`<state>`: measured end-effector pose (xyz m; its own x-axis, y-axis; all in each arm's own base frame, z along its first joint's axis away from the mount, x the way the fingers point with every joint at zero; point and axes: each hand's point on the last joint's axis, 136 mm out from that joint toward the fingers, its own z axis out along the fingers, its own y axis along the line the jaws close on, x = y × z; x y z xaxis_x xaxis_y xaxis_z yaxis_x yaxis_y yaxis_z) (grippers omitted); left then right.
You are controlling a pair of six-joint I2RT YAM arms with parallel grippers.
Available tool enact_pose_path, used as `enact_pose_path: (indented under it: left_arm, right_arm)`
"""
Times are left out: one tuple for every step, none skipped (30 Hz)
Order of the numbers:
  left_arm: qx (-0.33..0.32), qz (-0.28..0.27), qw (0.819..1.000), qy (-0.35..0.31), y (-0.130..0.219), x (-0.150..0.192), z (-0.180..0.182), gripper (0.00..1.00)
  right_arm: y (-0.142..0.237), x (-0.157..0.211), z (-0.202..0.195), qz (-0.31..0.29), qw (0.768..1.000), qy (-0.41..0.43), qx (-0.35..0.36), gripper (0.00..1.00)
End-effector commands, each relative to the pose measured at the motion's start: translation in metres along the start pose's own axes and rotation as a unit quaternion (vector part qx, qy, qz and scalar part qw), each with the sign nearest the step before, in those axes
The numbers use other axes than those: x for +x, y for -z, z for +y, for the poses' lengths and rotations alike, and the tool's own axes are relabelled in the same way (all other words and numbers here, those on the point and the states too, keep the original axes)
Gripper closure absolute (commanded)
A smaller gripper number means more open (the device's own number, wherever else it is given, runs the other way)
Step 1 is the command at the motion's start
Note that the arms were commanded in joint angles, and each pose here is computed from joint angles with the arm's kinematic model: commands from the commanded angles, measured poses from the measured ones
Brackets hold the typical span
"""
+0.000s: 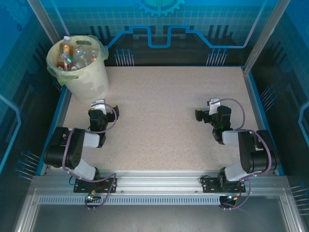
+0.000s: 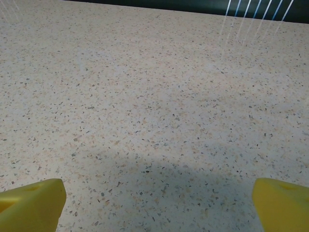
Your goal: Put the plastic bottles in the bin
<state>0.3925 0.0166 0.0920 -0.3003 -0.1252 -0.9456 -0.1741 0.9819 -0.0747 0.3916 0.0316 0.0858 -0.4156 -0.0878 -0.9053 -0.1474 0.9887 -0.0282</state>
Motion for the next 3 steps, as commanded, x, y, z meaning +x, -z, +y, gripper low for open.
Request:
enact_pose_path:
  left_arm:
    - [-0.007,-0.007,1.000,-0.010,0.0004,-0.0056,0.0006,0.01]
    - [-0.007,-0.007,1.000,-0.010,0.0002,-0.0059,0.0005,0.01]
    - [-0.007,-0.007,1.000,-0.010,0.0002,-0.0061,0.0005,0.01]
  right_arm:
    - [-0.0022,-0.0099,-0.0002,-0.016,1.000,0.005,0.003,0.00]
    - [-0.0022,-0.0101,-0.0004,-0.016,1.000,0.005,0.003,0.00]
    - [-0.0023,-0.0106,-0.0001,-0.017,1.000,0.005,0.003,0.00]
